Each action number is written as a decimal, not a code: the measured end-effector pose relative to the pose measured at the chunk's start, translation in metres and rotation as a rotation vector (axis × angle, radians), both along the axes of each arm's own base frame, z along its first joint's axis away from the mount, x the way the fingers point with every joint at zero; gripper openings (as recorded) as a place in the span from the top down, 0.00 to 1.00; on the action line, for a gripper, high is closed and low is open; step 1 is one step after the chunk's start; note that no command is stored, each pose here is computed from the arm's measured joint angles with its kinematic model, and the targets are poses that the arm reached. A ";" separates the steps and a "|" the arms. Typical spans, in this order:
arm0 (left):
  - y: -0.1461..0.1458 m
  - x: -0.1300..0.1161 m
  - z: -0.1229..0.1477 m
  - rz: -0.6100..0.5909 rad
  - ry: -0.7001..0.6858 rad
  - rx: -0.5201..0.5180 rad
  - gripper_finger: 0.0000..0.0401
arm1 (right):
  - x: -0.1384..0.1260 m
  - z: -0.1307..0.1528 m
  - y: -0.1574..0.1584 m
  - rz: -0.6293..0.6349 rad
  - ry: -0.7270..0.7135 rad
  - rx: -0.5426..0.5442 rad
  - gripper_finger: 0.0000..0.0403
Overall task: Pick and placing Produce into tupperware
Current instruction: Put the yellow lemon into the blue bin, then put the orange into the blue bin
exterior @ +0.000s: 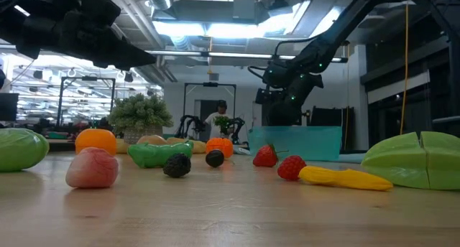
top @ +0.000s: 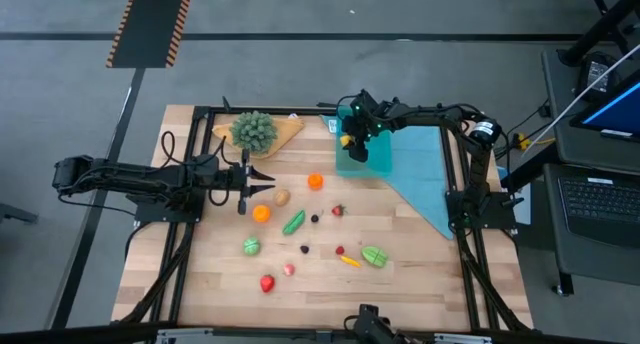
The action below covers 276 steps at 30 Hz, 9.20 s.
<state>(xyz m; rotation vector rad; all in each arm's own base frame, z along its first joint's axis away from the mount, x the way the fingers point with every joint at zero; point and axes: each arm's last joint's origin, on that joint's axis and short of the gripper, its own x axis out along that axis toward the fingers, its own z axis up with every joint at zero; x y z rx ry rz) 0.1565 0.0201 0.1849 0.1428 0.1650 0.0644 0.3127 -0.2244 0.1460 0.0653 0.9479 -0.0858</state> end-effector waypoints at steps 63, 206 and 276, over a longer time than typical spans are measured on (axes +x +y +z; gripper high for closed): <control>0.000 0.000 0.000 -0.001 -0.001 0.004 0.82 | -0.102 0.072 0.065 -0.098 -0.450 -0.115 0.42; -0.134 0.022 0.072 0.189 0.542 -0.044 0.34 | -0.137 0.054 0.197 -0.021 -0.715 -0.120 0.42; -0.068 0.053 -0.043 0.402 0.938 -0.345 0.34 | -0.137 0.052 0.197 -0.036 -0.698 -0.096 0.42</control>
